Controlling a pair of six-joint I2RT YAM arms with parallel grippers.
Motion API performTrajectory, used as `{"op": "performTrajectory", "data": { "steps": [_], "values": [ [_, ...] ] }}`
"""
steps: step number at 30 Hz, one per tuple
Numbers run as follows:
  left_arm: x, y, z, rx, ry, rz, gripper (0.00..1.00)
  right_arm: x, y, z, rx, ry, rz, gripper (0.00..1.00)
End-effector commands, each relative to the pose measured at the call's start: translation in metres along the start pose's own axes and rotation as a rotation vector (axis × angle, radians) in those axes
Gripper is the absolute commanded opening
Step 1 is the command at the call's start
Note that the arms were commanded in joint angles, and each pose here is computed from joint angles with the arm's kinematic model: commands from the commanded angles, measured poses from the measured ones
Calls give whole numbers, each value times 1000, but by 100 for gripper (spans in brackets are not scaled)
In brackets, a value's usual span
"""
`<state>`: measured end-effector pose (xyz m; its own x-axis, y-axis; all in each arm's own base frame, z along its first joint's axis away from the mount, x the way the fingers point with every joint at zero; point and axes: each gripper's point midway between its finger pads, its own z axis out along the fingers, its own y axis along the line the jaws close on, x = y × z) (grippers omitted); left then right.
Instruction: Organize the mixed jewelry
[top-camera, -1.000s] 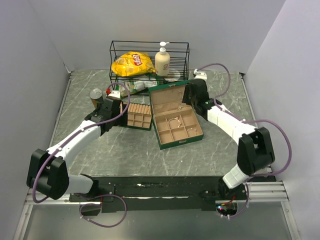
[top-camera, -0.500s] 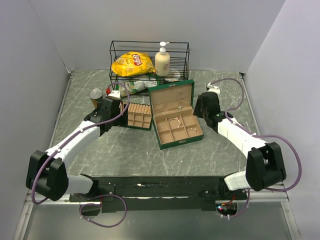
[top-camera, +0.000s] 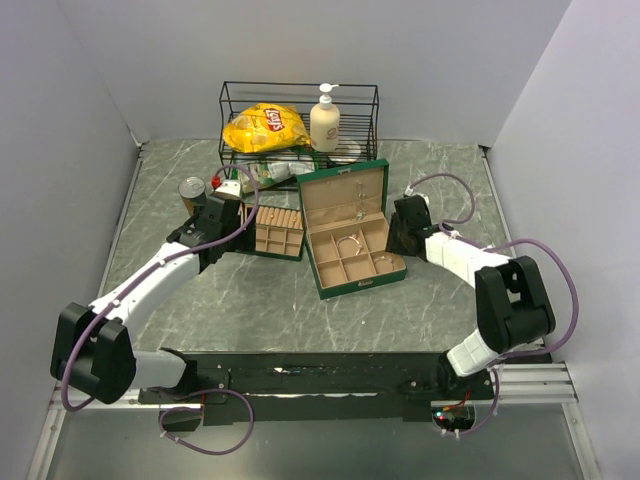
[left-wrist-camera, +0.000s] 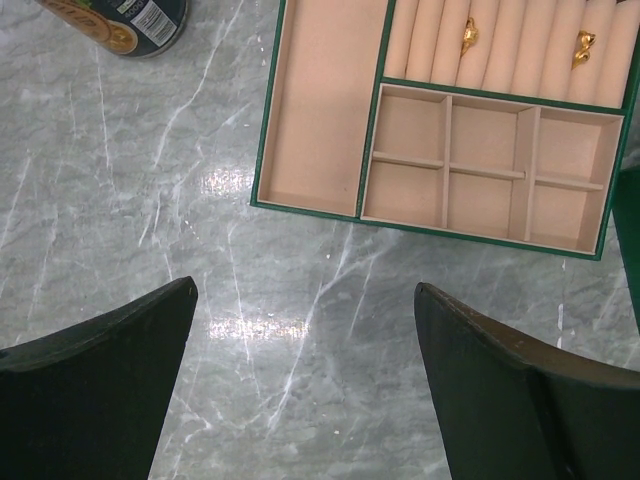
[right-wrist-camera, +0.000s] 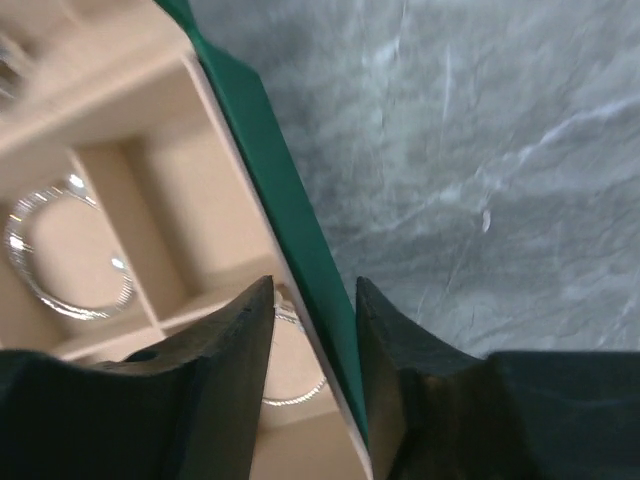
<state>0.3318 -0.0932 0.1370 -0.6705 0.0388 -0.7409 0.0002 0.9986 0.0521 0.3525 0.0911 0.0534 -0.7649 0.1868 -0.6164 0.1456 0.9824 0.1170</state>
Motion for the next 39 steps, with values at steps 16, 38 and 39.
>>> {"op": "performTrajectory", "data": {
  "steps": [16, 38, 39],
  "values": [
    [-25, -10, -17, 53, -86, -15, 96, 53, 12, -34, -168, 121, -38, 0],
    [-46, -13, -47, 134, -224, -41, 96, 58, 16, -56, -26, 117, -438, 0],
    [-50, -15, -53, 157, -243, -45, 96, 56, 15, -55, -18, 110, -441, 0]
  ]
}}
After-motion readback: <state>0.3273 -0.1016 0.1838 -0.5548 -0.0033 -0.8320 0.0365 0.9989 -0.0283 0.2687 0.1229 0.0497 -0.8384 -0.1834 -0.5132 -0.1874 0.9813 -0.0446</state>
